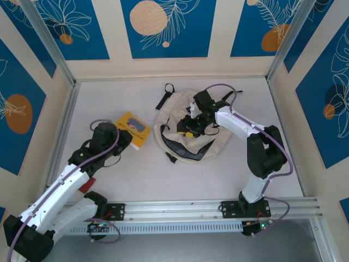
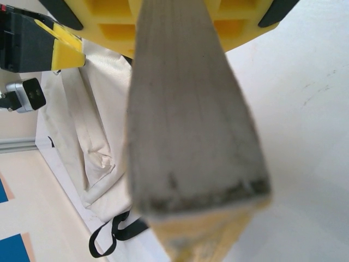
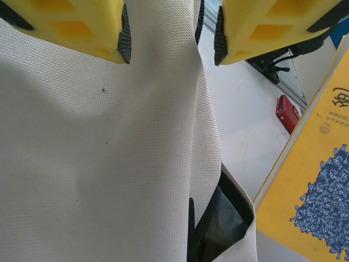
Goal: Pack the student bag
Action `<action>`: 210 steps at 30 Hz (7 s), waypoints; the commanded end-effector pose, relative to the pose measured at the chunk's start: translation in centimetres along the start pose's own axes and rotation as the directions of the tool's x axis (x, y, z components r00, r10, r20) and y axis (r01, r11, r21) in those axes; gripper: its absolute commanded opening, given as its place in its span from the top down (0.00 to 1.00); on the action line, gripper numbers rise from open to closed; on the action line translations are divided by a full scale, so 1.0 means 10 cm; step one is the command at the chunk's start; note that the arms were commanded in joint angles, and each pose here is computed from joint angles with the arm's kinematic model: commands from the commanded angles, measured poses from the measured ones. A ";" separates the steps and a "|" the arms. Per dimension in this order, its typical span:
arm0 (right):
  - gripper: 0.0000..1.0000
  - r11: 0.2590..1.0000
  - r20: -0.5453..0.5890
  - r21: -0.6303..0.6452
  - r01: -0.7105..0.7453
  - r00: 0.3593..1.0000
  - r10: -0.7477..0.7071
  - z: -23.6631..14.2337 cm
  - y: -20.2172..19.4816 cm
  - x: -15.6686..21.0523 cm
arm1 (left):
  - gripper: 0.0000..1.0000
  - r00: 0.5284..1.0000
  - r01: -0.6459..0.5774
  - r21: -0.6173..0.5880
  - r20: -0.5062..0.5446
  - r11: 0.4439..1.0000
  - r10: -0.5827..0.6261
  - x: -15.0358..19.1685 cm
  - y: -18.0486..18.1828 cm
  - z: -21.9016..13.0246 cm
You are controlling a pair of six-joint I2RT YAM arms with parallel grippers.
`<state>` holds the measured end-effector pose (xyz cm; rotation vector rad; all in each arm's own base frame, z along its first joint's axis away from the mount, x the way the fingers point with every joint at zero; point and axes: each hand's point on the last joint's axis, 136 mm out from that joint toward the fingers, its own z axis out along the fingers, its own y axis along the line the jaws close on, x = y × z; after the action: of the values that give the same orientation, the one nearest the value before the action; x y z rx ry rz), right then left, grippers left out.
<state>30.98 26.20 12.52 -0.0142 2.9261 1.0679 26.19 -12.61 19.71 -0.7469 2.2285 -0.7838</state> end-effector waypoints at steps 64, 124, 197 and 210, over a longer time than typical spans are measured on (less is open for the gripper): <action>1.00 0.977 0.350 -0.187 0.105 0.936 -0.033 -1.29 1.07 -1.12 | 1.00 0.897 -0.084 0.534 -0.327 0.842 0.297 0.70 -1.44 0.10; 1.00 0.970 0.312 -0.220 -0.102 0.935 0.169 -1.25 0.53 -0.92 | 0.32 0.906 -0.081 0.096 -0.407 0.992 0.113 1.63 -1.07 1.14; 0.39 0.954 0.131 0.090 -0.288 0.952 0.275 -0.11 -1.10 -0.59 | 0.67 0.615 -0.589 0.058 -0.614 0.806 0.494 1.00 -0.24 2.20; 0.41 0.994 0.126 0.085 -0.075 0.990 0.064 0.24 -0.67 -1.24 | 0.62 0.675 -0.489 0.062 -0.605 0.870 0.422 1.13 0.04 1.56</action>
<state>41.48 21.35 6.98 0.2448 2.9348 0.9023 34.78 -24.05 7.46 0.0077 2.7378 -0.6081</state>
